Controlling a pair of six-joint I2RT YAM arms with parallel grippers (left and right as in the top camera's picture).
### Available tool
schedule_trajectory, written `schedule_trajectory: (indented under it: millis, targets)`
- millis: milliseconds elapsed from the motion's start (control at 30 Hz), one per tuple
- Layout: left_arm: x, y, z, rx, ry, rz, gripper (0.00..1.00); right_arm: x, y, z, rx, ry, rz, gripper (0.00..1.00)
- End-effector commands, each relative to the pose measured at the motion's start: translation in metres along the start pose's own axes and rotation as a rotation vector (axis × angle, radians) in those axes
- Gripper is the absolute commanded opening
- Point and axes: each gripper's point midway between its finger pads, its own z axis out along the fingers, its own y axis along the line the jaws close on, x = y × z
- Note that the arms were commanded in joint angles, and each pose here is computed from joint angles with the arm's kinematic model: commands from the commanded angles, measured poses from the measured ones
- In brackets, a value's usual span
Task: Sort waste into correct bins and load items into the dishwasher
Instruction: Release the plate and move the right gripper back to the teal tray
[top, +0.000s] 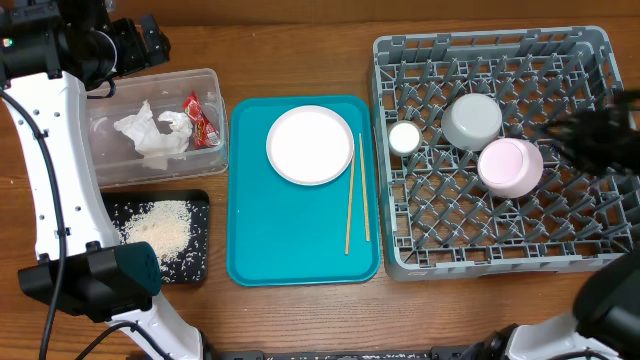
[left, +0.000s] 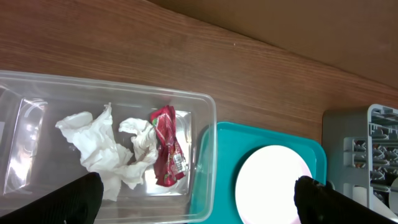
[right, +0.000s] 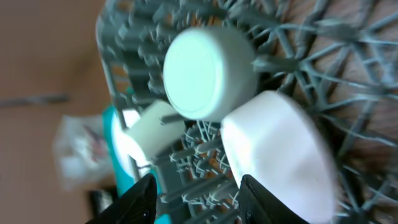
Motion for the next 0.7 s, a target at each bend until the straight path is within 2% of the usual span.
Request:
schedule_trajectory:
  millis: [0,167,400,667]
  targets:
    - [-0.003,-0.003,-0.004,0.0,-0.014,-0.002,1.0,0.006,0.036,0.009,0.203,-0.022,-0.148,0.45]
    - [-0.003,-0.003,-0.004,0.0,-0.014,-0.002,1.0,0.043,0.085,0.053,0.259,0.076,-0.339,0.45]
    - [-0.003,-0.003,-0.004,0.0,-0.014,-0.002,1.0,0.105,0.163,0.1,0.156,0.167,-0.546,0.45]
    - [-0.003,-0.003,-0.005,0.0,-0.015,-0.002,1.0,0.149,0.204,0.129,0.229,0.114,-0.641,0.45]
